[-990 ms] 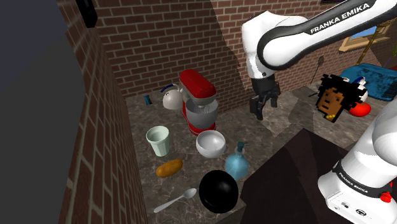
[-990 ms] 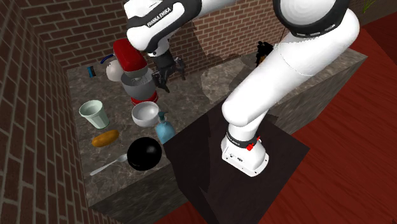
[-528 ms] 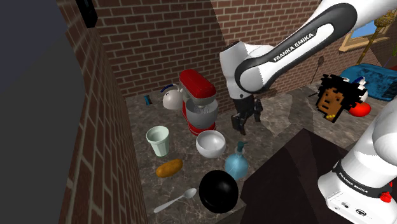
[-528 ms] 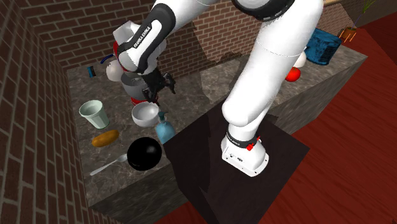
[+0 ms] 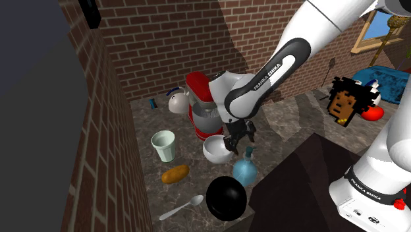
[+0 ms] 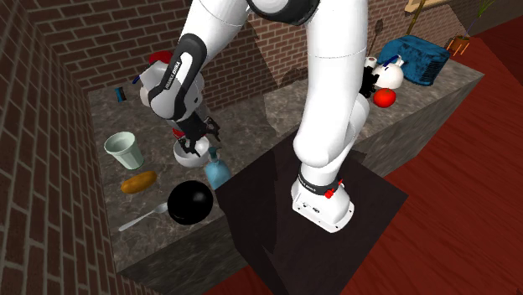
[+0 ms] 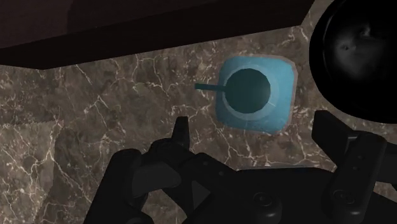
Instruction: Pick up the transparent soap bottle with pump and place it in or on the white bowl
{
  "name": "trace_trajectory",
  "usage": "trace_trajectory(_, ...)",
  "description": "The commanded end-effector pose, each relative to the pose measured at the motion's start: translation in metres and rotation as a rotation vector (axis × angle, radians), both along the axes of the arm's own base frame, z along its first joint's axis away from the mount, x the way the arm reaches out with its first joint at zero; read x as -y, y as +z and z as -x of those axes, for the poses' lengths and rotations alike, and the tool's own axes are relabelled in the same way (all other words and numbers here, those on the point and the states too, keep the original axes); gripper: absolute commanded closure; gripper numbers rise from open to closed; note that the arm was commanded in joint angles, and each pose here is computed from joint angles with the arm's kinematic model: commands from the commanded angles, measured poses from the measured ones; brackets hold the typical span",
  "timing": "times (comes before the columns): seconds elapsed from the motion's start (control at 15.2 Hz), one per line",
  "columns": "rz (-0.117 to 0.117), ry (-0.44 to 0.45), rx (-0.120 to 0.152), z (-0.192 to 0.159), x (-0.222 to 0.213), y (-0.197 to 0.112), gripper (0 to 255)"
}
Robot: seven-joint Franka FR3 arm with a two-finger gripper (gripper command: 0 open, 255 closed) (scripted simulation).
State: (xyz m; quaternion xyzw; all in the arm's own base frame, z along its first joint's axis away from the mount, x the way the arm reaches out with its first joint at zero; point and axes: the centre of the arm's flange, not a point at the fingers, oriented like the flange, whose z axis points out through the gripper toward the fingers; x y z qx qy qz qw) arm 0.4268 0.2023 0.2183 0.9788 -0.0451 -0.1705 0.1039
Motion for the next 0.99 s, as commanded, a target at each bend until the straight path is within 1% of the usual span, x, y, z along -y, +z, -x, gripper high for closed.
trace_trajectory(0.0, 0.002, -0.004, -0.002, 0.001, -0.004, -0.012, 0)
trace_trajectory(0.4, 0.002, -0.004, -0.002, 0.013, 0.003, -0.044, 0)
trace_trajectory(0.92, 0.002, -0.004, -0.002, 0.013, 0.003, -0.044, 0)
